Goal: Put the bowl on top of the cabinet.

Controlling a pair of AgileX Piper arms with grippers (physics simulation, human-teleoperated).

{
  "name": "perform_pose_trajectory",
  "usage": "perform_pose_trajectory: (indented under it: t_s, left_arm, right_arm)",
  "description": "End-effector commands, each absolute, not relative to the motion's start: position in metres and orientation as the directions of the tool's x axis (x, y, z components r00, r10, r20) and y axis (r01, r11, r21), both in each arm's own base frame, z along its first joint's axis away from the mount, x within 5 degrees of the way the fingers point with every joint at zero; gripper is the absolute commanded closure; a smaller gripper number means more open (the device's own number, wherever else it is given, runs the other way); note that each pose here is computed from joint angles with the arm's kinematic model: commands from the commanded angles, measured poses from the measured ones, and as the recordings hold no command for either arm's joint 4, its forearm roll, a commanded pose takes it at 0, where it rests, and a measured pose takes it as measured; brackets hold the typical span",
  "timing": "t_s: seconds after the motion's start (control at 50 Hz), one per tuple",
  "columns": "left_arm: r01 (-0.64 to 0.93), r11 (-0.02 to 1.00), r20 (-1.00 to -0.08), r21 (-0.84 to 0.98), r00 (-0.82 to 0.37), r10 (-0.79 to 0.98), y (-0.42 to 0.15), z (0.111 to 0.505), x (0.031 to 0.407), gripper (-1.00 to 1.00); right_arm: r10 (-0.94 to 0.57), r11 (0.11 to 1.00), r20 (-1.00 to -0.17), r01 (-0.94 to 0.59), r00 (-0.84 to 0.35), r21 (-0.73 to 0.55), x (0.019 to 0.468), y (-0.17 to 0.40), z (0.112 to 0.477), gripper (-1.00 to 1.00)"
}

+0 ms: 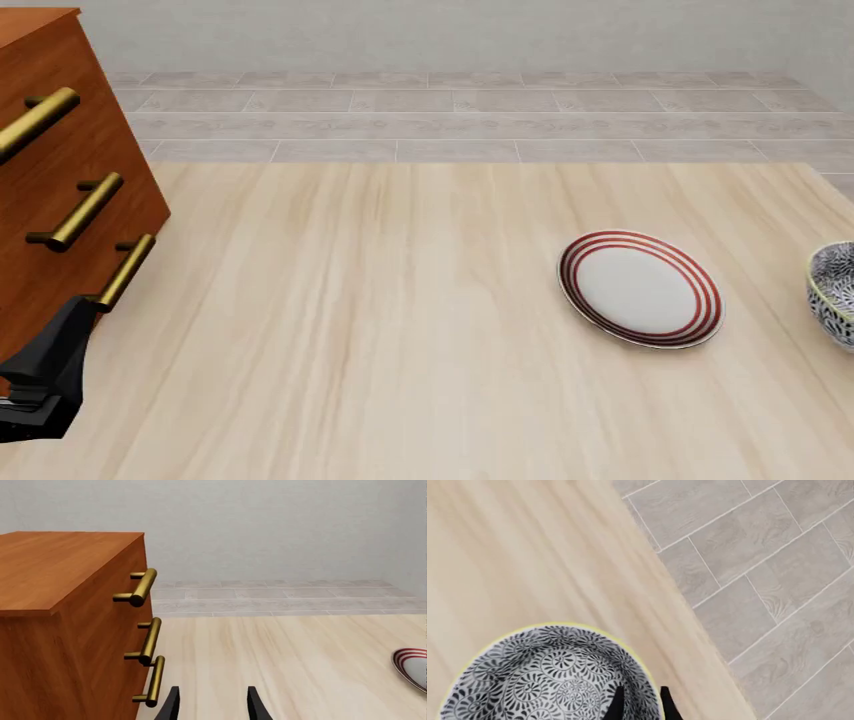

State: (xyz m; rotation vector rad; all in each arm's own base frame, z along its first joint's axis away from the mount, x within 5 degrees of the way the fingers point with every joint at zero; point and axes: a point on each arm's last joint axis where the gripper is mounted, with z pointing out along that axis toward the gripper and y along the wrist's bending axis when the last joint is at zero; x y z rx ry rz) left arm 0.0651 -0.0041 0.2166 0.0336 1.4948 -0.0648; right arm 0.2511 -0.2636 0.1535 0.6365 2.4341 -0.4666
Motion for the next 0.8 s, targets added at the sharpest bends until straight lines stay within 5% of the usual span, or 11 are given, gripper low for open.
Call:
perform_pose_trajectory:
  t_s: [0.02, 0.8]
  left_arm:
    - [0.068, 0.998, -0.997, -0.018, 0.077, -0.023, -0.004, 0.217, 0.065, -1.00]
    - [0.058, 0.998, -0.997, -0.026, 0.076, -0.030, -0.003, 0.216, 0.063, -1.00]
  right_arm:
    - [0.285, 0.849, -0.589, 0.484, -0.756, -0.211, 0.253, -0.256, 0.156, 1.00]
    - [0.165, 0.836, -0.775, 0.504, -0.610, -0.219, 0.236, -0.202, 0.274, 1.00]
